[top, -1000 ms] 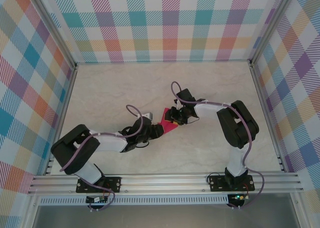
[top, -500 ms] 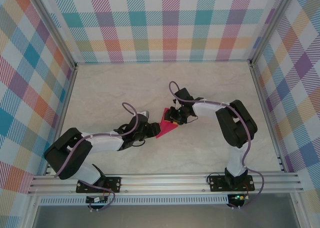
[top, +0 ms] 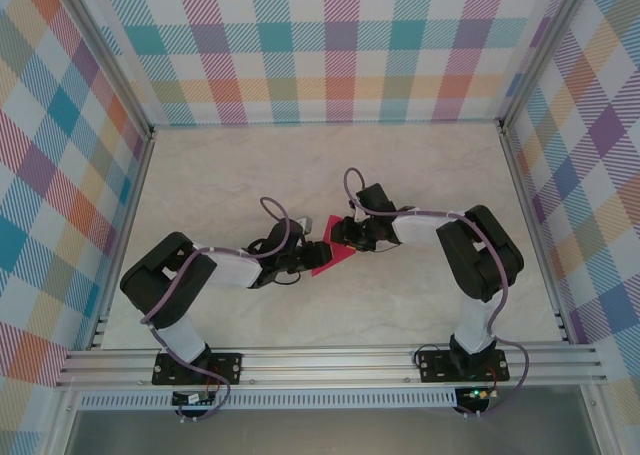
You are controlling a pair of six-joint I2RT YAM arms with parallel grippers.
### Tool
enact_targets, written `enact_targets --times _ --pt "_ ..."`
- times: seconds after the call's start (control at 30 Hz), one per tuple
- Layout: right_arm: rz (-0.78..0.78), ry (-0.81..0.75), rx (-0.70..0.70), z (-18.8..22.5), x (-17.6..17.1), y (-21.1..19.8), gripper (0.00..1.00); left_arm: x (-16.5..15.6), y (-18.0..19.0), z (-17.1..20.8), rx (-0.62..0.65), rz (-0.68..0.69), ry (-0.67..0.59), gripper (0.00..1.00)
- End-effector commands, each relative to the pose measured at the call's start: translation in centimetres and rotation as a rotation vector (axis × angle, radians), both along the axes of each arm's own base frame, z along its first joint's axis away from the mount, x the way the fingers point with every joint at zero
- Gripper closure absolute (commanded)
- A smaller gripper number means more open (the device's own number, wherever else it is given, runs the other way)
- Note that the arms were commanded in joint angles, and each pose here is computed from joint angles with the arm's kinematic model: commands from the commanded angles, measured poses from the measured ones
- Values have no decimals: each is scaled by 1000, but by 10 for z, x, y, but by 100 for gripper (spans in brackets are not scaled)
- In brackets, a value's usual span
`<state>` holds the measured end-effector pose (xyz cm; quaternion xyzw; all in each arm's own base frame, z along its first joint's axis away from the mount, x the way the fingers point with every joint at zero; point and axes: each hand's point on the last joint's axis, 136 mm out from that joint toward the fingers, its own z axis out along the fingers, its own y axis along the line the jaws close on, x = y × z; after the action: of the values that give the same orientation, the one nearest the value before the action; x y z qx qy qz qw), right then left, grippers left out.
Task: Fold a paper plane with a square sheet of paper (pick it up from the middle)
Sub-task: Fourth fold the wing at the center of the table.
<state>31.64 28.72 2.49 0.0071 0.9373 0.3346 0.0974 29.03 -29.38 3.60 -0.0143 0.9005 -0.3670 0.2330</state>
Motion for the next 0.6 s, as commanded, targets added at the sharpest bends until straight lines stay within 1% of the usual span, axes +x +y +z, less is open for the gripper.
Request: enact_targets --times 0.0,0.23,0.43,0.57 --pt "-33 59 -64 -30 -13 -14 57 6 -10 2 -12 -53 -27 61" --pt "-43 64 -48 -30 -14 -15 59 5 -21 0 -36 -114 -35 73" --pt "-47 67 -57 -31 -15 -18 59 5 -26 2 -65 -140 -37 83" --pt "-49 73 -73 -34 -16 -20 59 6 -24 0 -65 -135 -31 84"
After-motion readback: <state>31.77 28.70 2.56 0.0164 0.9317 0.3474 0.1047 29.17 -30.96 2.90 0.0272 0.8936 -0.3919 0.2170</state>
